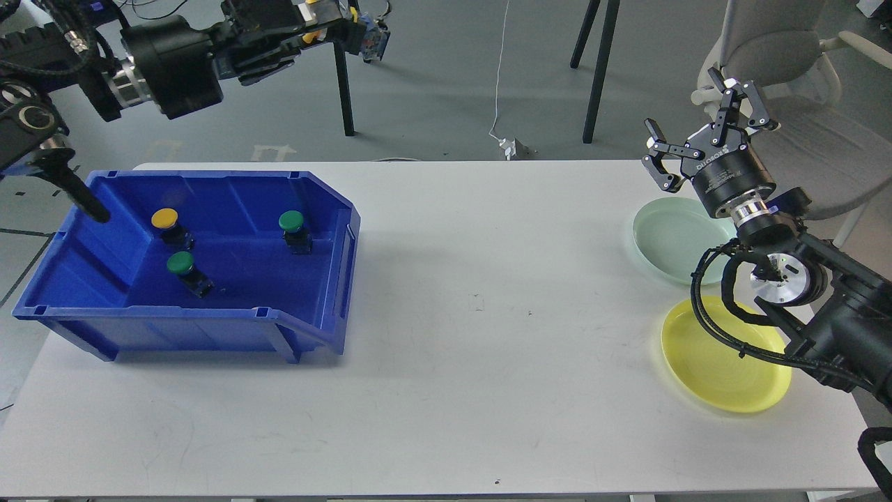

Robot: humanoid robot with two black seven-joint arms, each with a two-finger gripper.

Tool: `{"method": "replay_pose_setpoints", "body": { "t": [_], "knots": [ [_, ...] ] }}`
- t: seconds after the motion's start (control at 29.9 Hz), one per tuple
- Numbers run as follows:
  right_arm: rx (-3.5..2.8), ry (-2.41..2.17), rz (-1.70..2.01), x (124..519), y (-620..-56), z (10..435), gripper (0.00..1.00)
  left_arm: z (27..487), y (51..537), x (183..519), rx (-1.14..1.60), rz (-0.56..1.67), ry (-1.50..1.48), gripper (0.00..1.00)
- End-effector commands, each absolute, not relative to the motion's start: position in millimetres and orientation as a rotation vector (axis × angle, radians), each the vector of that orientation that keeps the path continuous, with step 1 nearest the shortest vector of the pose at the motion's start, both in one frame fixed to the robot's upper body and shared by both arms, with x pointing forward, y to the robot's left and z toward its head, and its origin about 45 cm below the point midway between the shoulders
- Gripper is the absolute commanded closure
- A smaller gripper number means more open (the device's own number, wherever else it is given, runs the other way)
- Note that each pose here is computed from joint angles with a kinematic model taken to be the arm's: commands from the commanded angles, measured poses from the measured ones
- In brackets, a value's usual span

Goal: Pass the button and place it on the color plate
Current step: 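Lift the yellow button and carry it toward the right gripper, then close the right gripper on the yellow button held by the left gripper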

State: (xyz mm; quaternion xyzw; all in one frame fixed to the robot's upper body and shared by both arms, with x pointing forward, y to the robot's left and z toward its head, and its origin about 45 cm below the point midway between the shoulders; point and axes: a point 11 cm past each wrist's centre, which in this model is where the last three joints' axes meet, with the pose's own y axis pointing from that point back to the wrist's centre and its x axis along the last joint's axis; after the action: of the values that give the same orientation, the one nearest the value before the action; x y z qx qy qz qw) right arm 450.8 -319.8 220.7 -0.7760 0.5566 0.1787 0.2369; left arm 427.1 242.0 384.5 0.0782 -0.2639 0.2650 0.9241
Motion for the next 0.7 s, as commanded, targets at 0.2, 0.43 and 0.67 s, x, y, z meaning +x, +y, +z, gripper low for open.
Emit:
{"method": "replay_pose_setpoints", "body": {
  "t": [0.2,0.43,0.67],
  "knots": [
    [-2.272,1.544,0.359,451.5,-330.6,235.4,0.02,317.4,91.5,421.8,-0.051,0.382,-0.299,0.68],
    [-2.564,1.222,0.220,433.8,-255.1,260.9,0.06,301.2,78.8,420.1,-0.056,0.384,-0.256,0.68],
    [-2.694,1.054,0.136,416.0,-220.2,266.1,0.13,301.1,79.1,420.1,-0.058,0.385,-0.254,0.68]
  ]
}}
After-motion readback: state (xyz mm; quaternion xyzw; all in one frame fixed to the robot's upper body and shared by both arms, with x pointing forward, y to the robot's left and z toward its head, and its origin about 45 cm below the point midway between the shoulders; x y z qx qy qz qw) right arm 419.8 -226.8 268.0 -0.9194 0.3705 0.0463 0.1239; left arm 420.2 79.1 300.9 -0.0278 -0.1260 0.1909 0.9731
